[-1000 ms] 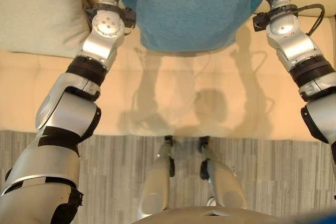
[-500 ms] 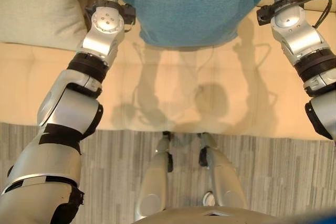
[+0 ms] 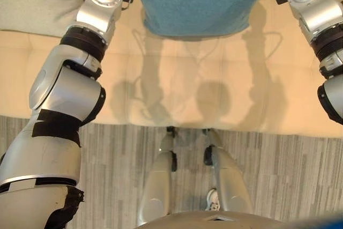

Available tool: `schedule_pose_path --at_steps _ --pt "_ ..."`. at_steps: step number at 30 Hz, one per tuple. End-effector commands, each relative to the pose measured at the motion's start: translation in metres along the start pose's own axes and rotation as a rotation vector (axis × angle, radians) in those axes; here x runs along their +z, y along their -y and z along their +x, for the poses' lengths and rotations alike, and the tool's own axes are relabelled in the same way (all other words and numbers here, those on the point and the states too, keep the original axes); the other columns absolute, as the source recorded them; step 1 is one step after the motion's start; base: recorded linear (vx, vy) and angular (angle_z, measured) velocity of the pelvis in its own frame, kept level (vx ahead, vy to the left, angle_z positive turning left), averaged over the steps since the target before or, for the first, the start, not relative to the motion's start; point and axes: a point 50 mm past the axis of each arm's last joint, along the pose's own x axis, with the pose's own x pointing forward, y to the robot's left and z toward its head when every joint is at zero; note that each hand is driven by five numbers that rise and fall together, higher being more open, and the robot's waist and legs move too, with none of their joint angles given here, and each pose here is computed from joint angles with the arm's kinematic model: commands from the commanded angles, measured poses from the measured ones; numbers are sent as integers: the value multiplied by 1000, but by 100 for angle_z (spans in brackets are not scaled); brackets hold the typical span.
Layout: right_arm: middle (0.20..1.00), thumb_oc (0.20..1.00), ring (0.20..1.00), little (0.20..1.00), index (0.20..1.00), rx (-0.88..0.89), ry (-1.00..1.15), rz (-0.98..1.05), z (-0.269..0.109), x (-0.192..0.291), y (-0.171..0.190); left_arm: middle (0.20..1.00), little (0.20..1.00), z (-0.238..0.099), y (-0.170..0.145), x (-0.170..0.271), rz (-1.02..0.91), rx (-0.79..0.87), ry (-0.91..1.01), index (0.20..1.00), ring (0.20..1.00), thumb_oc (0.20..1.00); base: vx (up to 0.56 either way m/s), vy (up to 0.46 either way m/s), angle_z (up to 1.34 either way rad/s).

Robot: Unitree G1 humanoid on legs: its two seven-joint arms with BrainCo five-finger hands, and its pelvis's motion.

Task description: Pick up all the scattered cushions and arrange them neatly on the sofa.

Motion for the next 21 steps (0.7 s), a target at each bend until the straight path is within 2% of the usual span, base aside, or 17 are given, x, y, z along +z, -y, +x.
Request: schedule_pose_path --at_steps 1,7,13,14,15,16,17,21 --pt "1000 1000 1000 1000 1000 -137 36 -53 13 26 38 1000 1000 15 -29 41 23 102 112 1000 1000 1000 0 0 0" --pt "1000 1000 1000 1000 1000 -151 30 -105 14 25 38 1000 1000 17 -33 41 68 111 107 1000 1000 1000 0 0 0" --pt "1000 1000 1000 1000 1000 -247 -1 -129 14 14 66 1000 1000 18 -56 35 97 183 84 1000 1000 1000 0 0 0" --pt "1000 1000 1000 1000 1000 -280 -18 -147 14 8 81 1000 1000 17 -70 30 113 214 75 1000 1000 1000 0 0 0" --pt "1000 1000 1000 1000 1000 -280 -17 -147 14 8 81 1000 1000 17 -70 30 112 214 75 1000 1000 1000 0 0 0" --pt "1000 1000 1000 1000 1000 -304 -44 -175 12 -2 96 1000 1000 16 -87 24 140 246 58 1000 1000 1000 0 0 0" --pt "1000 1000 1000 1000 1000 -304 -44 -175 12 -2 96 1000 1000 16 -87 24 139 246 58 1000 1000 1000 0 0 0" --pt "1000 1000 1000 1000 1000 -348 -114 -225 1 -35 129 1000 1000 7 -132 3 205 323 -1 1000 1000 1000 23 4 -3"
